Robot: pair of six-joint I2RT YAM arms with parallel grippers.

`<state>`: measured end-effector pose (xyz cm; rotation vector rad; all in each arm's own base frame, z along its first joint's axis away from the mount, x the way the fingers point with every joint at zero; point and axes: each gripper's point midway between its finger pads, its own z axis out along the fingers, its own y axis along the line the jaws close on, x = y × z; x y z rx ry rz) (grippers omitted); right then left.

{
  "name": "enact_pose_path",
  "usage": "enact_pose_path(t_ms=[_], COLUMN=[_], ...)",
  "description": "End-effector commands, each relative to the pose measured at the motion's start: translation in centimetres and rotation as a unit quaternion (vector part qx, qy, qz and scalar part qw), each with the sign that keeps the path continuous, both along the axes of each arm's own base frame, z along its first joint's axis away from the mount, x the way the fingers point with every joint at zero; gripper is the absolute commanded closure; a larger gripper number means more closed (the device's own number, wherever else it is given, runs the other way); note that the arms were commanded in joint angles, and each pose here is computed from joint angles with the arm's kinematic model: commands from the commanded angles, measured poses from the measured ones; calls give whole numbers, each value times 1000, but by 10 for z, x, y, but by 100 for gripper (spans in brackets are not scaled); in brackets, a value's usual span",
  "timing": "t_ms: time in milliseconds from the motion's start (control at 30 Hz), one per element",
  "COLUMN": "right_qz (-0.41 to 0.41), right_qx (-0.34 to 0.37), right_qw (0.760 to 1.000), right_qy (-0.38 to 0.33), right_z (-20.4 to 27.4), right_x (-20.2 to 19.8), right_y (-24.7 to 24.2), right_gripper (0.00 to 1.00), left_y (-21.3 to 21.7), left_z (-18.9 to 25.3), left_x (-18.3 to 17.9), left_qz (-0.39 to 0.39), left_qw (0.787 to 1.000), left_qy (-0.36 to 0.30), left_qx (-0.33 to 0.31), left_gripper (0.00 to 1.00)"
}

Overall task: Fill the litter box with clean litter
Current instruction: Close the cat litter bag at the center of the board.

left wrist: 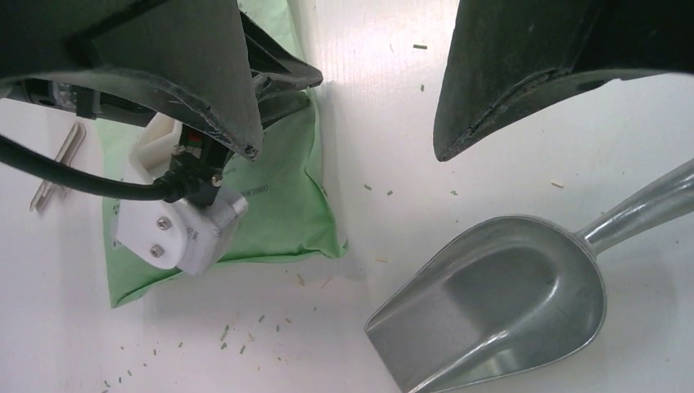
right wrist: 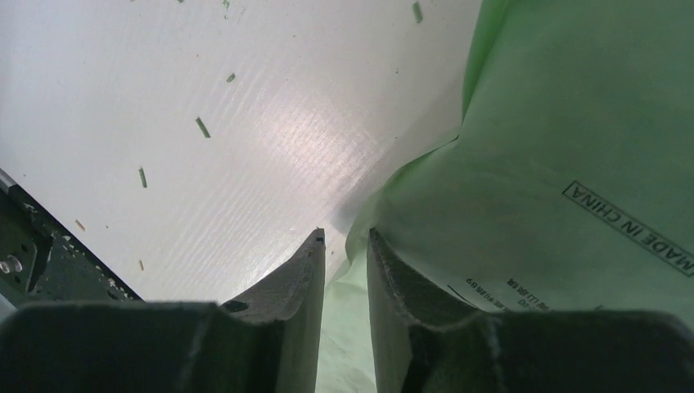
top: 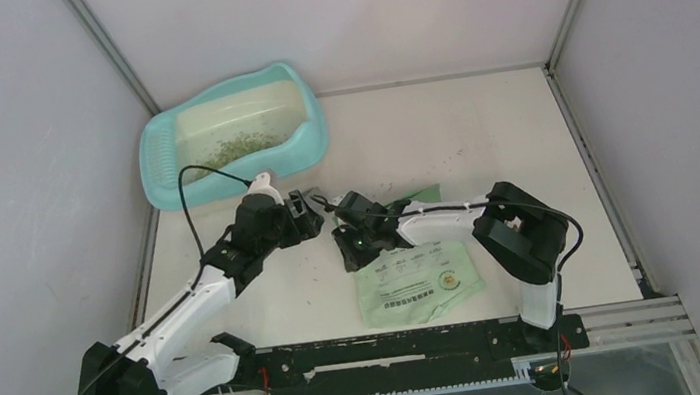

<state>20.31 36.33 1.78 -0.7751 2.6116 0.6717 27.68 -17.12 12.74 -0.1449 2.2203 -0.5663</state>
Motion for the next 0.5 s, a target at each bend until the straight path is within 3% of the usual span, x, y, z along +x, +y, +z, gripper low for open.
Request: enact_pose_path(t_ms=[0,133,267,467], right_qz=[18,16,16,-82], right_qx=[-5,30,58,-44], right_qw=[1000,999,997,990], right_qy=[-8,-29,-51,-104], right_z=[17,48,79,76], right_x=[-11,-15,-17,10], right_y=[-7,-12,-17,-71], right_gripper=[68,68,60,56], left_y=[0,2,3,-1], left_z=[7,11,18,32], left_x=[-3,-7,-10,-18], left_qz=[3,2,1,-6], left_qw=[1000,1000,999,998], left_qy=[-11,-13,-19,-28], left_qx=[-21,-22,-29,-56], left_gripper=[20,20,20,20])
